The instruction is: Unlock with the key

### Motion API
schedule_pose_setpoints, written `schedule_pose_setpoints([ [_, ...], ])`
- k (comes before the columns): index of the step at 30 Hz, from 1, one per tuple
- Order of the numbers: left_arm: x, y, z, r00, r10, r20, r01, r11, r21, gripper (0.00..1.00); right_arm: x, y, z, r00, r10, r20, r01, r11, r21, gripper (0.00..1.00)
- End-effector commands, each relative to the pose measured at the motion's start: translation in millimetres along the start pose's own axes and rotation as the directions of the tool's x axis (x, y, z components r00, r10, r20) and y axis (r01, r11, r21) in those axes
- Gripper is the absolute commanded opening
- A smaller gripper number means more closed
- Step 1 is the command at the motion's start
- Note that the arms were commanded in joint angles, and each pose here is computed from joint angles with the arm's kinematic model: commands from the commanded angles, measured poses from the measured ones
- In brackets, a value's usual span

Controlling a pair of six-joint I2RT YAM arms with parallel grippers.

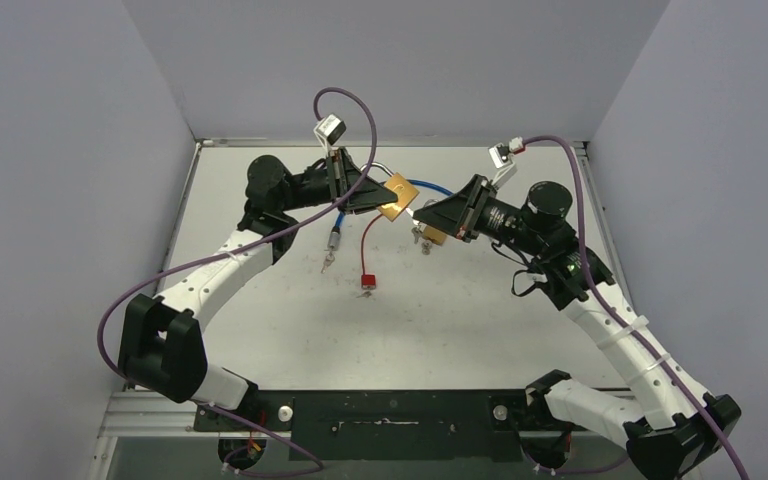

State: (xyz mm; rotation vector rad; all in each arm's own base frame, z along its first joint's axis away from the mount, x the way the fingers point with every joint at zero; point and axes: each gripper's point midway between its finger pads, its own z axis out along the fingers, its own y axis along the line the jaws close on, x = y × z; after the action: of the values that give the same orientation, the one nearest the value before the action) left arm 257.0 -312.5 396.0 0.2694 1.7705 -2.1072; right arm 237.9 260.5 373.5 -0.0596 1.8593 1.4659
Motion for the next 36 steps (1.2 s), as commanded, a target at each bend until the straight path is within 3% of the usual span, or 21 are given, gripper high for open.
schedule_pose_setpoints([
  [1, 36.7, -68.1, -3.6, 0.974, 0.174, -0.145, -0.150, 0.975, 0.161, 0.00, -44.7, -9.2, 5.0, 0.985, -0.023, 0.170, 0.015, 0.999, 0.050, 0.00],
  [7, 45.8, -63.9, 4.7, 0.967, 0.194, -0.163, -0.169, 0.973, 0.159, 0.00, -27.9, 1.7, 27.8, 1.000, 0.013, -0.005, -0.013, 1.000, 0.024, 0.00],
  [13, 42.1, -29.6, 11.9, 0.969, 0.191, -0.158, -0.197, 0.980, -0.026, 0.00, -46.9, -4.1, 33.9, 0.992, -0.126, -0.001, 0.124, 0.974, 0.188, 0.00],
  [15, 44.1, -28.9, 13.5, 0.971, 0.180, -0.161, -0.187, 0.982, -0.029, 0.00, -47.5, 3.5, 39.1, 0.988, -0.157, 0.007, 0.154, 0.975, 0.160, 0.00],
  [18, 47.9, -34.4, 14.8, 0.966, 0.191, -0.177, -0.194, 0.981, 0.002, 0.00, -39.9, 29.9, 45.3, 0.975, -0.222, 0.027, 0.222, 0.975, -0.007, 0.00],
  [23, 48.1, -52.9, 6.8, 0.962, 0.185, -0.199, -0.175, 0.982, 0.071, 0.00, -34.6, 27.6, 37.7, 0.953, -0.301, 0.023, 0.302, 0.952, -0.044, 0.00],
  [31, 9.5, -85.9, -3.3, 0.981, 0.192, -0.044, -0.185, 0.975, 0.123, 0.00, -13.1, 18.2, -4.0, 0.929, -0.369, 0.037, 0.370, 0.915, -0.161, 0.00],
  [36, -23.0, -76.4, -5.9, 0.977, 0.173, 0.124, -0.179, 0.983, 0.046, 0.00, -5.6, 20.5, -14.6, 0.955, -0.290, 0.057, 0.295, 0.940, -0.170, 0.00],
])
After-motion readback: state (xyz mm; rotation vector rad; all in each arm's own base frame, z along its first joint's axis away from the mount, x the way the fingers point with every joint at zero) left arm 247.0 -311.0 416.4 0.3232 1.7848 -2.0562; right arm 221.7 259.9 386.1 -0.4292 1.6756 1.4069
